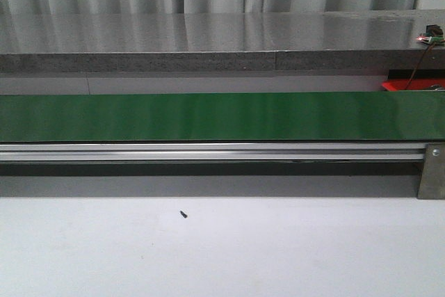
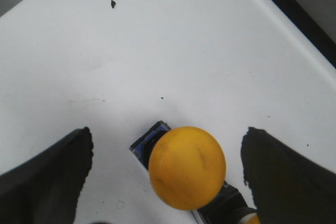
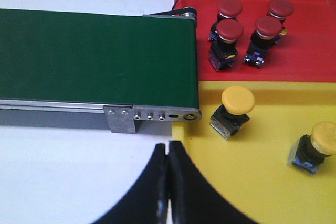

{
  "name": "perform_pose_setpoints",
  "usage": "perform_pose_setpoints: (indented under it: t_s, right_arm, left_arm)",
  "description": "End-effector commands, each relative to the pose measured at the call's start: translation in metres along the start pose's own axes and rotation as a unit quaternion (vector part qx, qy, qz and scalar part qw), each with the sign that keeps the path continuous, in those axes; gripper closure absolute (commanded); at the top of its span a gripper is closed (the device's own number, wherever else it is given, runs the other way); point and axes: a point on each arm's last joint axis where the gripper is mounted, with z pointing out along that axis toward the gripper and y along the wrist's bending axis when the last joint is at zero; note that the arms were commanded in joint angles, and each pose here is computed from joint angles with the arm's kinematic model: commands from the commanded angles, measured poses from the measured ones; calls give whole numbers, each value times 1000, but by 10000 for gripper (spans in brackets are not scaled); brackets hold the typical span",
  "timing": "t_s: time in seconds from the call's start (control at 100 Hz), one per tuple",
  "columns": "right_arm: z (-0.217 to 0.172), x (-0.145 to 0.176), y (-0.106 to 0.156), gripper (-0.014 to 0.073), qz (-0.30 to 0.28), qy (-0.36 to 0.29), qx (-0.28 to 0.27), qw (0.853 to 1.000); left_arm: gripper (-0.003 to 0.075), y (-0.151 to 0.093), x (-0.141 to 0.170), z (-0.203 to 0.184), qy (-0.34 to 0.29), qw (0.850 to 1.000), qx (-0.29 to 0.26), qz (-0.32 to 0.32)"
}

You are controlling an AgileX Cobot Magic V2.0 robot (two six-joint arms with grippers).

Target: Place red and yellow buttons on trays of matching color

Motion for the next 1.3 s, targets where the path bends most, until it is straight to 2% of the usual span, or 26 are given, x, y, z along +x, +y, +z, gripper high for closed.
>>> perform_pose_setpoints:
  t_s: [0.0,0.14,0.37,0.56,0.64,0.99,1.29]
  right_arm:
    - [-5,-14,0,662,1,-48,0,999]
    - [-5,-14,0,662,1,-48,0,999]
    - [-5,-14,0,662,1,-48,0,999]
    - [-5,-14,0,662,1,-48,0,999]
    - [-5,-14,0,662,1,-48,0,999]
    - [-5,-14,0,662,1,-48,0,999]
    - [-5,-14,0,662,1,-48,0,999]
  left_arm:
    - [223,-14,-21,-31,-65,998,25,-4]
    - [313,-12,-17,-22,-49,998,26,-12]
    - [356,-10,-13,-12,-40,999,27,-19]
    - [522,-12,-17,-18,-54,998,30,-18]
    - [561,-13,-19,-24,-59,998,31,-15]
    - [567,-28,-29,-105,-100,993,23,51]
    - [568,-44,9,-156,-116,988,35,96]
